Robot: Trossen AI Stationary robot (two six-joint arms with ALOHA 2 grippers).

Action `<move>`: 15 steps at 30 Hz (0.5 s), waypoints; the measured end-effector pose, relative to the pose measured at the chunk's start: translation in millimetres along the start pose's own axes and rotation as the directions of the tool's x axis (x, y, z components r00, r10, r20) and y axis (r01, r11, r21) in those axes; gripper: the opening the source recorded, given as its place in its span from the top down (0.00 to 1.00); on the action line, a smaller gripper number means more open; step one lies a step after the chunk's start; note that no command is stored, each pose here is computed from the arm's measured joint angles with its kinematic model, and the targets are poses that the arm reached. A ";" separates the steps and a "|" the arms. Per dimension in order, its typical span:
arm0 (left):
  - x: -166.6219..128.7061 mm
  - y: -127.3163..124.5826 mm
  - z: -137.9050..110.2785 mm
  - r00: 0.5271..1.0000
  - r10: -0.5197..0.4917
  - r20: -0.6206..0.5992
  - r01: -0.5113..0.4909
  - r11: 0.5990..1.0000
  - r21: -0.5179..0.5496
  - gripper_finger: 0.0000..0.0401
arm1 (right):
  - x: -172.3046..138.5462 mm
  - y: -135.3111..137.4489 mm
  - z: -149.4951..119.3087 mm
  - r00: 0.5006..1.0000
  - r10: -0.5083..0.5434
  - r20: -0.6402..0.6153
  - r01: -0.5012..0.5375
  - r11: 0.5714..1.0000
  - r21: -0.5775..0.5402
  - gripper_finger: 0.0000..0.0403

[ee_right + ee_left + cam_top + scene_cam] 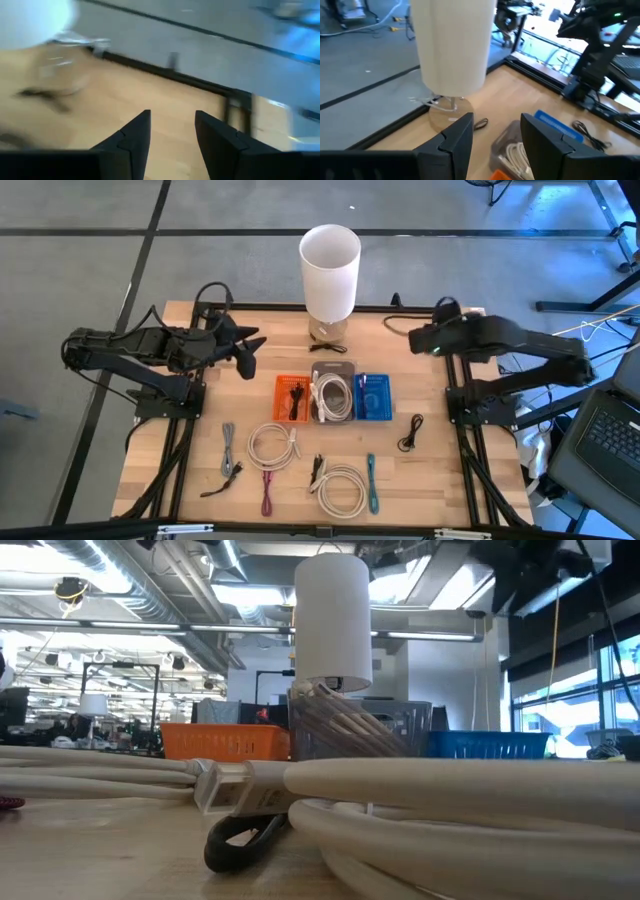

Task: Pick & Place USB Port
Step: Put the black charger cable into the orange bin

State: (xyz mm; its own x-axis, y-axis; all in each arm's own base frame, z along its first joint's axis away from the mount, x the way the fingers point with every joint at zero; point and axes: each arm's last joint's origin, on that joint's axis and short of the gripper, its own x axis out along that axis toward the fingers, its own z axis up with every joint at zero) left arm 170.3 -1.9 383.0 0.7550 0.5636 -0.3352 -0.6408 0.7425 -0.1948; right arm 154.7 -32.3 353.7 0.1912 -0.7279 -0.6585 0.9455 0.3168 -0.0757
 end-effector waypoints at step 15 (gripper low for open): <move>0.1 1.0 1.3 0.998 0.047 0.032 -0.042 0.992 -0.122 0.61 | 58.0 -7.3 23.9 0.873 0.460 -0.162 -0.486 0.849 -0.207 0.61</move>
State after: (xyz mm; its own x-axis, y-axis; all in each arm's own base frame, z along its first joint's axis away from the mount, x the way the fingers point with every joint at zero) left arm 169.9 -0.7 384.0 0.7283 0.6088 -0.3145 -0.6844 0.6684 -0.2911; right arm 165.2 -91.4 333.9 0.5591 -0.3914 -0.7309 0.6554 0.7486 0.1005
